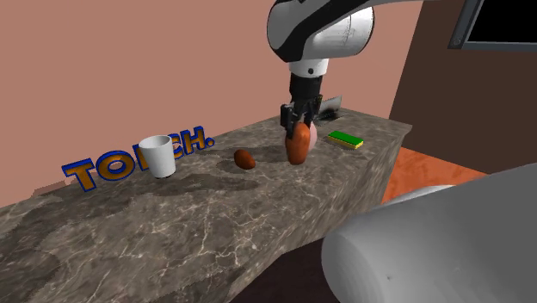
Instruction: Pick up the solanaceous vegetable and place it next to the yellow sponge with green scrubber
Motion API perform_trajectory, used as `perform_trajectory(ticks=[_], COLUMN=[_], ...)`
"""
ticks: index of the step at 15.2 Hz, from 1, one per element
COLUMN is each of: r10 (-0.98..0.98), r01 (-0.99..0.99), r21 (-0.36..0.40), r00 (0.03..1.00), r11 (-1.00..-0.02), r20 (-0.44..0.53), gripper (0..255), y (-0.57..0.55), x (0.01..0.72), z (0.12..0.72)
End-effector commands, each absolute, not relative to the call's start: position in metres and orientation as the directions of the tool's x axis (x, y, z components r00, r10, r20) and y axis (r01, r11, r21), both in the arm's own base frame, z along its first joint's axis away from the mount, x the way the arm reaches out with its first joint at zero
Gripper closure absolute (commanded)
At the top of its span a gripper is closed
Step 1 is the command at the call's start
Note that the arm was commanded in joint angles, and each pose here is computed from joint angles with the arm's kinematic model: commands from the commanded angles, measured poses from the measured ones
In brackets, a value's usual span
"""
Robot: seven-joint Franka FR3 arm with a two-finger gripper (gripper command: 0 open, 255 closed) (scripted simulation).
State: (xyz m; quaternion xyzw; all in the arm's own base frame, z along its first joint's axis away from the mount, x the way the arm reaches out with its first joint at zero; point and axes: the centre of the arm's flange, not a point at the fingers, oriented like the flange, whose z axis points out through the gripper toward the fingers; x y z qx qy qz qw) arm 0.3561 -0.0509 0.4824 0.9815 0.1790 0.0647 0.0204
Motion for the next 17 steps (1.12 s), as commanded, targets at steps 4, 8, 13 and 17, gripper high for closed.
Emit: perform_trajectory(ticks=[4,8,13,17], r10=[0.355,0.355,0.355,0.355], r01=[0.350,0.350,0.350,0.350], r21=[0.064,0.064,0.064,0.064], r00=[0.927,0.927,0.927,0.927], r11=[-0.935,-0.935,-0.935,-0.935], r20=[0.119,0.119,0.119,0.119], gripper=[255,255,255,255], y=[-0.116,-0.167,-0.230,-0.281], x=[0.375,0.389,0.408,0.422], z=[0.481,0.482,0.482,0.482])
